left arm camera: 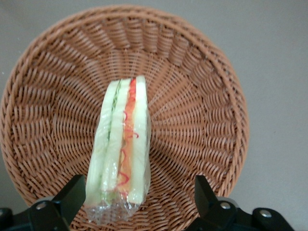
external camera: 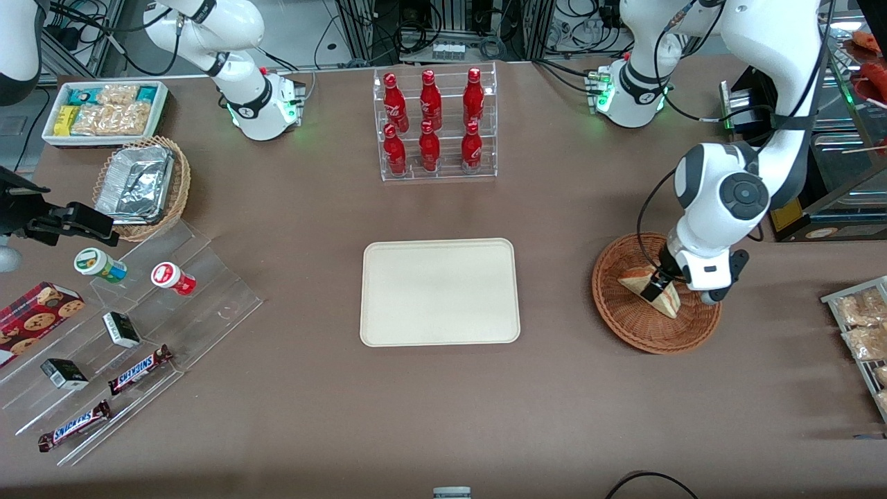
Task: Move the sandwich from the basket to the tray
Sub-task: 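Close the left gripper on the wrapped sandwich wedge and lift it, then carry the sandwich with the left gripper over the white tray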
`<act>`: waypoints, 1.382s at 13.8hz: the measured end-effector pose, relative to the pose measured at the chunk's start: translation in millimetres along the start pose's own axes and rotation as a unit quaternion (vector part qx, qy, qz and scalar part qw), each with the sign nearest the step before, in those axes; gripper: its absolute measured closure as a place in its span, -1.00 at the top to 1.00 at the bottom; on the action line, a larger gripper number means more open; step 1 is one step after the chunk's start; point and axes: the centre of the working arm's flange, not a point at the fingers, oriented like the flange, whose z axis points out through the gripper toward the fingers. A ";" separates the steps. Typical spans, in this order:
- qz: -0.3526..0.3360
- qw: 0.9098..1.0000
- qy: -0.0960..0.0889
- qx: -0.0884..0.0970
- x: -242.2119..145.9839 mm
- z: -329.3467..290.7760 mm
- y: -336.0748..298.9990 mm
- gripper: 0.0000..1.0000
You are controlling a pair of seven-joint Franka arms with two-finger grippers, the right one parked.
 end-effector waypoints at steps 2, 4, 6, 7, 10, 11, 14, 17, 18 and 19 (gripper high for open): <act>0.001 1.000 -0.001 0.002 -2.3 12.1 -0.9 1.00; 0.001 1.000 -0.001 0.002 -2.0 22.1 -0.7 0.93; 0.000 1.000 0.000 0.003 -0.8 25.0 -1.4 0.59; 0.000 1.000 0.000 0.002 -0.6 25.2 -1.4 0.40; 0.000 1.000 0.000 0.002 -0.6 25.5 -1.3 -0.01; 0.000 1.000 0.000 0.002 -0.3 24.9 -0.9 -0.20; 0.000 1.000 -0.010 0.020 4.3 13.2 5.2 -0.46; 0.000 0.998 -0.034 0.059 14.7 -36.4 22.2 -0.51; 0.003 0.997 -0.039 0.067 16.2 -60.1 28.3 -0.59; 0.010 0.997 -0.041 0.071 13.3 -85.2 36.2 -0.67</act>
